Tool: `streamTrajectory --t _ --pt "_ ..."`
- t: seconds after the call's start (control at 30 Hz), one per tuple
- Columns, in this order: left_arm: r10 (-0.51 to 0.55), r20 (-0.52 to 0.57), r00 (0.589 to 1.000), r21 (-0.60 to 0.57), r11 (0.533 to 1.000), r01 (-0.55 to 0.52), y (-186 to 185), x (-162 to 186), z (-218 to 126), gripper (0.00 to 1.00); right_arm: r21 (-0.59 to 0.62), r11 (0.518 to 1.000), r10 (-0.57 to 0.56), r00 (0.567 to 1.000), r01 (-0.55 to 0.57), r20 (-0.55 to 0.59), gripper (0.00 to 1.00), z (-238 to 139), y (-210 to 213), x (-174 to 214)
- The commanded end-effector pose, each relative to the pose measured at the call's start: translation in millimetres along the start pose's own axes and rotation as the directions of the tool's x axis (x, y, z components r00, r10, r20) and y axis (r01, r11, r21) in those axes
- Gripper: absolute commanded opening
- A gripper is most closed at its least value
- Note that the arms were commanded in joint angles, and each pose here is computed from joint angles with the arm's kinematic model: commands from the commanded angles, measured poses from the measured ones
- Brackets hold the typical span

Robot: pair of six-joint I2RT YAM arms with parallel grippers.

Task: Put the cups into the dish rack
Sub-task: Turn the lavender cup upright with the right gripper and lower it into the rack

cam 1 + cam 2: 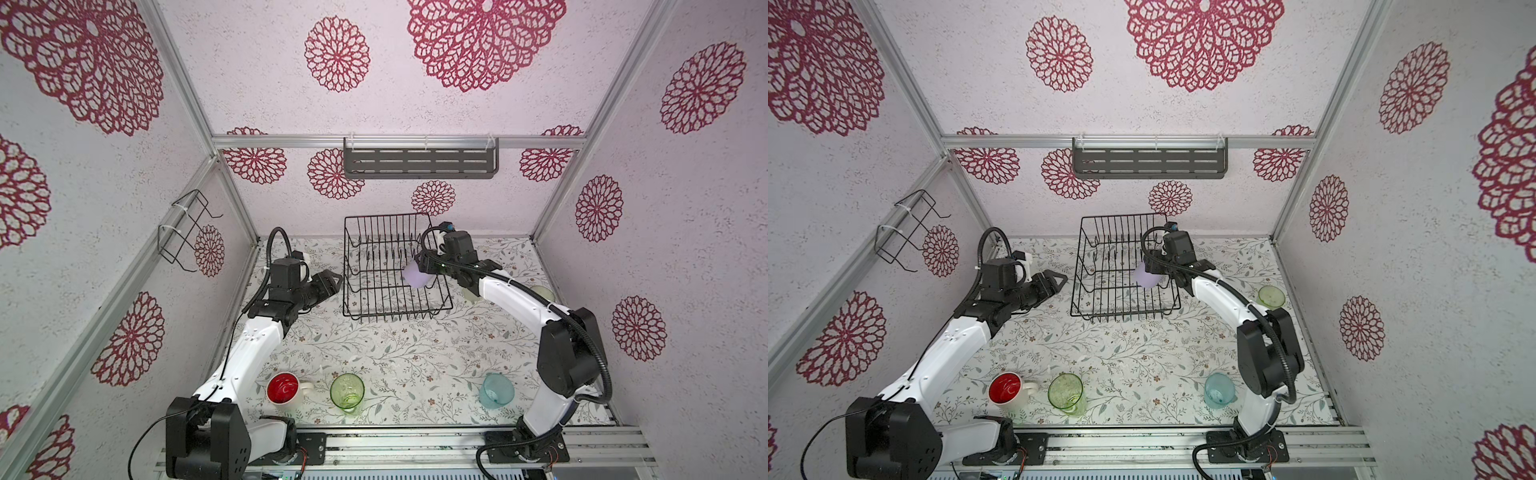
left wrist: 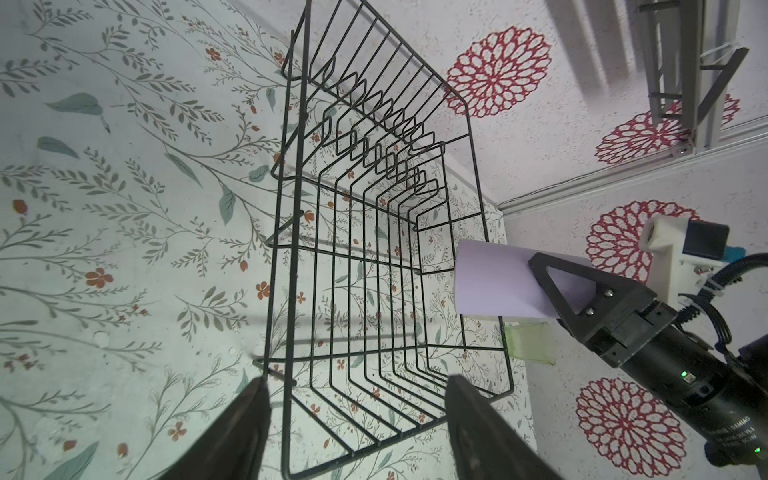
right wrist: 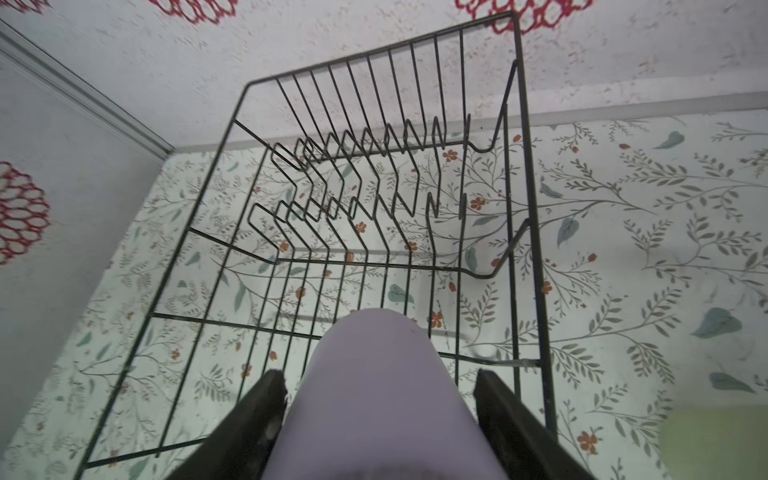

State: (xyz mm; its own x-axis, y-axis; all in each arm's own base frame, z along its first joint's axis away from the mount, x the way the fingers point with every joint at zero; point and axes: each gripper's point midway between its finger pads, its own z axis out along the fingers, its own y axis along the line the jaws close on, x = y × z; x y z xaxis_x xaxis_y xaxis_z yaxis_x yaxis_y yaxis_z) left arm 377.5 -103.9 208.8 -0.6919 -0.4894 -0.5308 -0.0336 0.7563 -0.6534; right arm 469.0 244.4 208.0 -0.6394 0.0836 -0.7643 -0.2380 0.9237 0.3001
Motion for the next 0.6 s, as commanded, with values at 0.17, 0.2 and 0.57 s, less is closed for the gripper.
streamTrajectory --t 0.17,0.2,0.57 --pt "0.001 -0.029 1.0 -0.023 1.0 -0.001 6 4 0 0.71 0.112 0.983 -0.144 0.99 0.142 0.003 0.53 23 -7 -14" --pt "0.0 -0.035 0.999 -0.022 1.0 0.0 6 6 0 0.71 0.123 0.982 -0.148 0.989 0.147 0.003 0.53 27 -9 -16" --pt "-0.009 0.023 1.0 -0.024 1.0 0.009 9 4 -9 0.71 0.172 0.95 -0.257 0.965 0.262 -0.053 0.53 68 -2 -13"
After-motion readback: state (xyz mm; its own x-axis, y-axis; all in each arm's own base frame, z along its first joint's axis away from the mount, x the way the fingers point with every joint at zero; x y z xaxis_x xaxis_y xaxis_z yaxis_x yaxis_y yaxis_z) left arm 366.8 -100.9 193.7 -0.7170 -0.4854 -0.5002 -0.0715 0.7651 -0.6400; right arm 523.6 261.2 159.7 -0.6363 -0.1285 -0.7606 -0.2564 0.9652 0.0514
